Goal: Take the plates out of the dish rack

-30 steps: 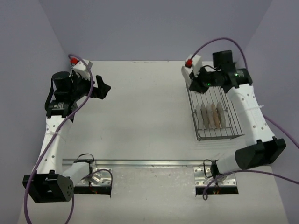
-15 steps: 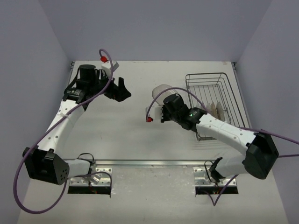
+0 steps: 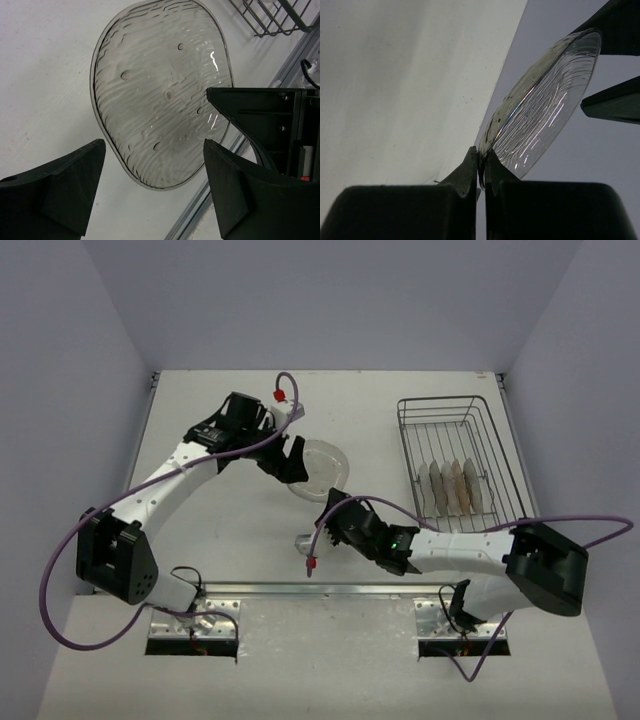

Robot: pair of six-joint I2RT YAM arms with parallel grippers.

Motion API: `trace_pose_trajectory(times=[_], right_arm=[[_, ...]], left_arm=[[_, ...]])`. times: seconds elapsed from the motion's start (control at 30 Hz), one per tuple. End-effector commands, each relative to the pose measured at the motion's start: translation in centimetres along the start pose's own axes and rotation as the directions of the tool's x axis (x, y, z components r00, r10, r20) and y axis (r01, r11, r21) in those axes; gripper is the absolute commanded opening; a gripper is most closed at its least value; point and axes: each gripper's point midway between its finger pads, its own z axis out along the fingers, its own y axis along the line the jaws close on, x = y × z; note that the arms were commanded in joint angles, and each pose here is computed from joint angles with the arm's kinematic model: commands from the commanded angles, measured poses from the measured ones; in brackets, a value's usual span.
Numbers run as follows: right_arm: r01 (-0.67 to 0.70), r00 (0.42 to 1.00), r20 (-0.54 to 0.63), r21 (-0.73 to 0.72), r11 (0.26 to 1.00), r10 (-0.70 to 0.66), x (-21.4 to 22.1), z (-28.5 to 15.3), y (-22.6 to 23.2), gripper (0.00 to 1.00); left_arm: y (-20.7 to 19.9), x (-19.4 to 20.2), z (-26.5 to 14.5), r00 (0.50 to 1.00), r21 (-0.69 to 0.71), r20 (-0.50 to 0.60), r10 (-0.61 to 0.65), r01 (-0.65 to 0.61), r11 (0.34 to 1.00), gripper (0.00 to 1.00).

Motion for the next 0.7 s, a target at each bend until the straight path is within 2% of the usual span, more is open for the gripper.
trace_pose_trajectory(times=[0.0,0.13,0.3,0.37,0.43,0.47,0.5,0.57,0.67], right_arm=[[0.031,0.999,0.004,0.147,0.989,-0.032,-0.8,-0.6,-3.2,0.00],[0.041,0.999,0.009,0.148,0.988,-0.043,-1.2,-0.8,-3.1,0.00],[0.042,0.999,-0.004,0.158,0.987,-0.042,-1.1,-0.9,-3.3,0.00],[0.038,0.999,-0.013,0.151,0.988,-0.036,-0.9,-1.0,-3.1,0.03],[0.019,1.000,-0.027,0.107,0.994,-0.016,-0.5,-1.0,-2.3,0.25],[-0.008,0.999,-0.030,0.099,0.995,0.011,-0.5,-1.0,-2.6,0.50],[-0.040,0.998,-0.034,0.088,0.995,0.043,-0.4,-1.1,-2.7,0.63],[-0.144,0.987,-0.057,0.065,0.987,0.147,0.4,-1.2,-3.1,0.78],[-0.343,0.932,-0.113,0.041,0.939,0.345,3.3,-1.5,-3.9,0.88]], left_arm=[[-0.3,-1.7,-0.1,0.998,-0.017,0.037,0.055,-0.055,0.998,0.73],[1.4,-1.6,-0.1,0.998,-0.109,0.035,0.049,-0.045,0.993,0.59],[1.7,-1.4,0.3,0.999,-0.114,0.030,0.041,-0.037,0.993,0.30],[1.9,-1.5,0.3,0.999,-0.121,0.032,0.038,-0.034,0.992,0.12],[2.0,-1.6,0.3,0.999,-0.124,0.042,0.029,-0.024,0.992,0.01],[2.1,-1.9,0.2,0.998,-0.125,0.057,0.017,-0.010,0.992,0.00],[2.8,-2.1,-0.3,0.997,-0.133,0.075,-0.004,0.014,0.991,0.00],[3.6,-2.4,-0.9,0.994,-0.116,0.102,-0.048,0.060,0.992,0.00],[7.9,-3.4,-3.1,0.969,-0.151,0.183,-0.163,0.191,0.970,0.00]])
